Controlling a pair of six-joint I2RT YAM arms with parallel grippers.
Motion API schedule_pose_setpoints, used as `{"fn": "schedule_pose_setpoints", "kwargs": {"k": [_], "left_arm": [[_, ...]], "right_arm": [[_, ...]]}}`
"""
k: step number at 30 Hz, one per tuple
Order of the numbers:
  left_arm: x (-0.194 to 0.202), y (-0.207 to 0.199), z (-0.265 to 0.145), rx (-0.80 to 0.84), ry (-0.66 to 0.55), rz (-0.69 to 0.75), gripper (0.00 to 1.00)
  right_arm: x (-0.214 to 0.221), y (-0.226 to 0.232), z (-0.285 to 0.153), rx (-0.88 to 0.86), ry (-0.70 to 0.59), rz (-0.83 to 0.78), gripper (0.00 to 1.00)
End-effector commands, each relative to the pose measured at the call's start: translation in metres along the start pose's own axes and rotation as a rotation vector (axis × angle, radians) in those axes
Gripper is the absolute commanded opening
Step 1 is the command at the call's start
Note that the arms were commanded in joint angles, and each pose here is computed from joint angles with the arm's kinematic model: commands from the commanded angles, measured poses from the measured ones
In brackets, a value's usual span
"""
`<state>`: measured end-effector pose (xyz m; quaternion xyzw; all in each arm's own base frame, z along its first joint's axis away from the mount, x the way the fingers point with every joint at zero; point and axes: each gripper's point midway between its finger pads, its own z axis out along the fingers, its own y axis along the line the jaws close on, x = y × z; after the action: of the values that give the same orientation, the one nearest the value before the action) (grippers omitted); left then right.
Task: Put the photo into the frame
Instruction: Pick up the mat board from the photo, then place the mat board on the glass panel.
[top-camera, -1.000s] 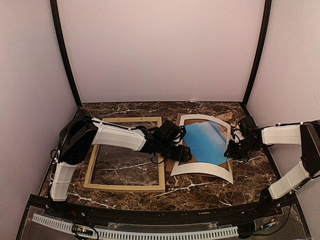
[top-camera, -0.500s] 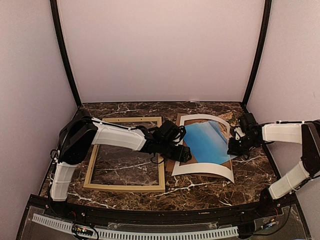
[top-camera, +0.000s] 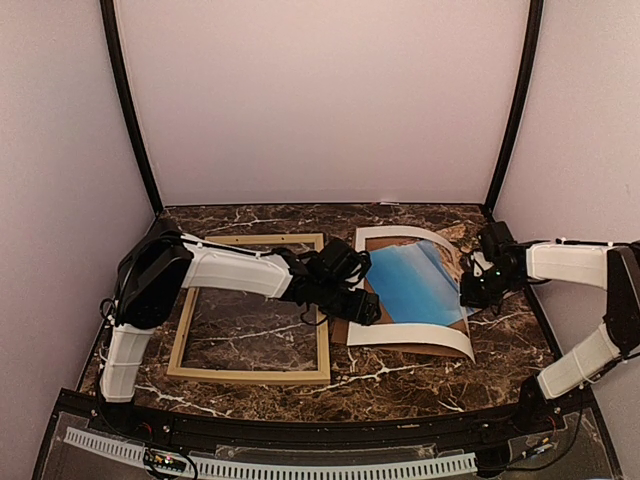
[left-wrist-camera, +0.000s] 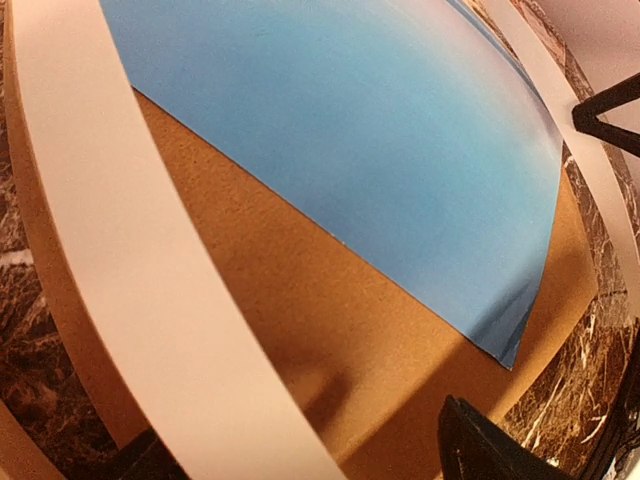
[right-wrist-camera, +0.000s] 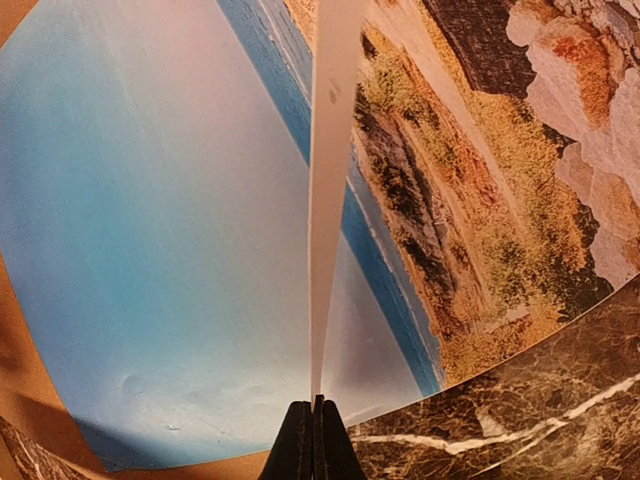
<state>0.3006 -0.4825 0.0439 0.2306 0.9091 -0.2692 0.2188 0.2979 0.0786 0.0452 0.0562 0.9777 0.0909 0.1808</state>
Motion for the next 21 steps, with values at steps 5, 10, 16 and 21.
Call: {"fn": "schedule_pose_setpoints", "kwargs": {"k": [5,10,16,21], "left_arm": [[-0.052,-0.016,-0.06,0.0,-0.114,0.048,0.88],[-0.063,-0.019,-0.081,0.052,-0.152,0.029,0.88],[-0.077,-0.027,-0.106,0.183,-0.197,-0.009,0.88],[-0.085,-0.033,-0.116,0.279,-0.206,-0.025,0.89]], "right_arm": [[-0.024,0.007,-0.028,0.007,-0.082,-0.022,0.0],[-0.031,0.011,-0.035,-0.001,-0.099,-0.028,0.0],[-0.036,0.021,-0.037,-0.013,-0.112,-0.04,0.0],[-0.041,0.033,-0.04,-0.025,-0.129,-0.056,0.0]]}}
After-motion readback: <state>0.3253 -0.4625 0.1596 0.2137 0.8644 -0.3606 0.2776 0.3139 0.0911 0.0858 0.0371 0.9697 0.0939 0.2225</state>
